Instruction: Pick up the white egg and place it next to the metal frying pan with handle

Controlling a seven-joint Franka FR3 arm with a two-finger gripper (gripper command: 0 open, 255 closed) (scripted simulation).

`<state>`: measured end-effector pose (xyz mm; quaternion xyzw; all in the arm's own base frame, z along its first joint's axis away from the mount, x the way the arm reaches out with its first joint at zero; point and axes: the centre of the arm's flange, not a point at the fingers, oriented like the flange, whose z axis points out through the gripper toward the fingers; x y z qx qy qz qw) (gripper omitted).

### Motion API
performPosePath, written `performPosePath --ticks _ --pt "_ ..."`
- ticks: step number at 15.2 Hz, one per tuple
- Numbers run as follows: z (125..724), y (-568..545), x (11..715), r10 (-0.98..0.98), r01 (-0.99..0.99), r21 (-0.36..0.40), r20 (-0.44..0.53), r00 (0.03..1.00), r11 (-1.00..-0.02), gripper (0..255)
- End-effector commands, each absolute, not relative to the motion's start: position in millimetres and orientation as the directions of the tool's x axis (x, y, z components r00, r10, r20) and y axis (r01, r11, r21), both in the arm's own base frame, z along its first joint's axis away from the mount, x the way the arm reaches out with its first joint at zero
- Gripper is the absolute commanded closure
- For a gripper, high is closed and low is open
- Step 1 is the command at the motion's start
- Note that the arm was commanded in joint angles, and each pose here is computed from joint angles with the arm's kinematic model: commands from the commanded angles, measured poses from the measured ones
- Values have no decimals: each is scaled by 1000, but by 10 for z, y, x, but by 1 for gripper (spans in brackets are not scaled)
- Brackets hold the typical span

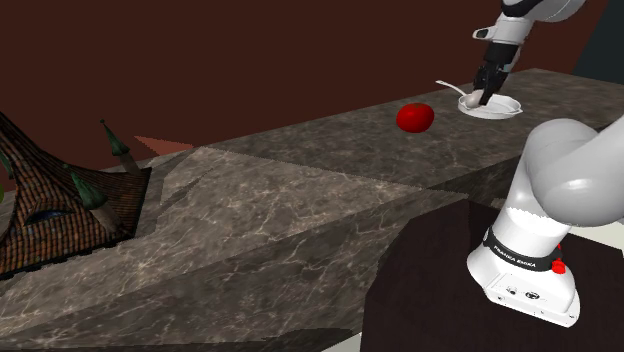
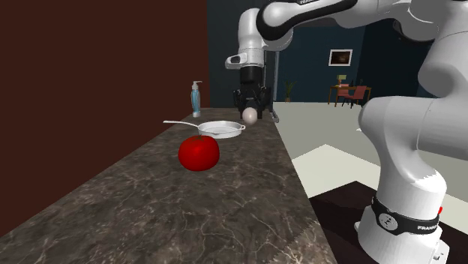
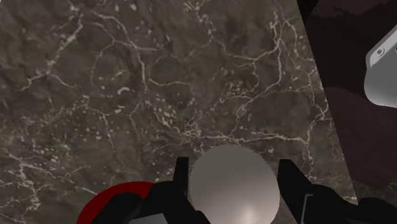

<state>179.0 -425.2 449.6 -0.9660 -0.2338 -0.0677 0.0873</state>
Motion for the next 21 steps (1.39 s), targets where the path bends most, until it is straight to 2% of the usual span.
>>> performPosePath --ticks 1,13,21 --pt "4483 -4500 1611 441 464 -137 171 881 -875 255" --pt "4485 -5874 841 441 464 -137 171 881 -875 255" --pt "4062 -5874 841 441 464 -137 171 881 -875 255"
